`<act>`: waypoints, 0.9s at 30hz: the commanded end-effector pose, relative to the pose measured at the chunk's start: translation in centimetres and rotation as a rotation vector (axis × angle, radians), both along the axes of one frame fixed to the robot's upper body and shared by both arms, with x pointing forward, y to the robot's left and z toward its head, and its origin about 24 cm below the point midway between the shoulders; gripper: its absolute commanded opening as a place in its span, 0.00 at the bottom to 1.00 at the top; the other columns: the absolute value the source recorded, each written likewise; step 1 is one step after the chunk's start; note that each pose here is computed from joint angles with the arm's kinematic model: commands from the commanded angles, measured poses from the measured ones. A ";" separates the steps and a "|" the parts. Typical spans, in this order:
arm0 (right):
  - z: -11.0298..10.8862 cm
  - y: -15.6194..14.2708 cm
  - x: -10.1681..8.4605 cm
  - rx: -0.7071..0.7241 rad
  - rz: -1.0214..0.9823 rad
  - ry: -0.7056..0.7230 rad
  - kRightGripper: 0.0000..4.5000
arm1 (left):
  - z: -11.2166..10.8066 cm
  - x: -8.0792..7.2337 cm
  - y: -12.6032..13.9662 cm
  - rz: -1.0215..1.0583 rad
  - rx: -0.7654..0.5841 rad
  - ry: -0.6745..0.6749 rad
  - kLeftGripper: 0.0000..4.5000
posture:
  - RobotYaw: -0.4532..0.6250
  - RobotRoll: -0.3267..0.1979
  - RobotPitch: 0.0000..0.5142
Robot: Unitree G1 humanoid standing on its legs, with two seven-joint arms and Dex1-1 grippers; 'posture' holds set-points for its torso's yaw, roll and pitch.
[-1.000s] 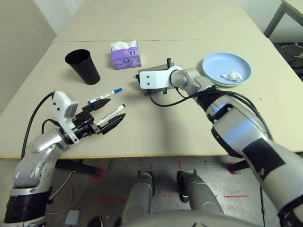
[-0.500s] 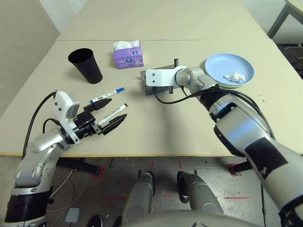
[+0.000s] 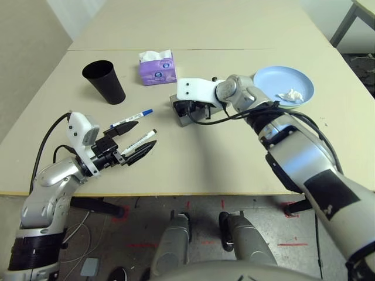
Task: Organize and tidy the items on the table.
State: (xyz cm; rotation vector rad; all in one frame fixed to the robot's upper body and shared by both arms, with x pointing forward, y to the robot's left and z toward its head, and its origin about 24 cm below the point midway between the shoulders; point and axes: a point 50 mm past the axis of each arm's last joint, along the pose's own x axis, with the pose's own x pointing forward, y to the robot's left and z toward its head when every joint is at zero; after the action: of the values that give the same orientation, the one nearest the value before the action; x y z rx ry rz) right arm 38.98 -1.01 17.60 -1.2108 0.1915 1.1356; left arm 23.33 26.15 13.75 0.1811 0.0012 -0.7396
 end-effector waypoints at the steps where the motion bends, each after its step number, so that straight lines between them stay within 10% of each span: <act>1: -1.1 -0.1 -0.3 -0.010 0.013 0.049 0.48 | -0.6 0.0 0.1 -0.001 0.014 0.020 1.00 | 0.39 0.62 0.39; 9: -0.6 -0.4 -0.1 -0.012 0.022 0.016 0.99 | -0.7 0.1 0.2 0.001 0.018 0.016 1.00 | 0.38 0.62 0.38; 27: 11.0 -6.7 -1.9 0.592 -0.009 0.194 0.99 | -0.7 0.6 0.4 0.000 0.020 0.017 1.00 | 0.35 0.62 0.38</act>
State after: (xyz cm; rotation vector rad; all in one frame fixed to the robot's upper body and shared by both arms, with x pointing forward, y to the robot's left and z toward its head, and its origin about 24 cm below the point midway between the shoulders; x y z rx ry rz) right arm 37.60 -7.35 28.20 -0.6459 0.0232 1.1762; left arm 23.90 26.64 13.51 0.1879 0.0061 -0.7329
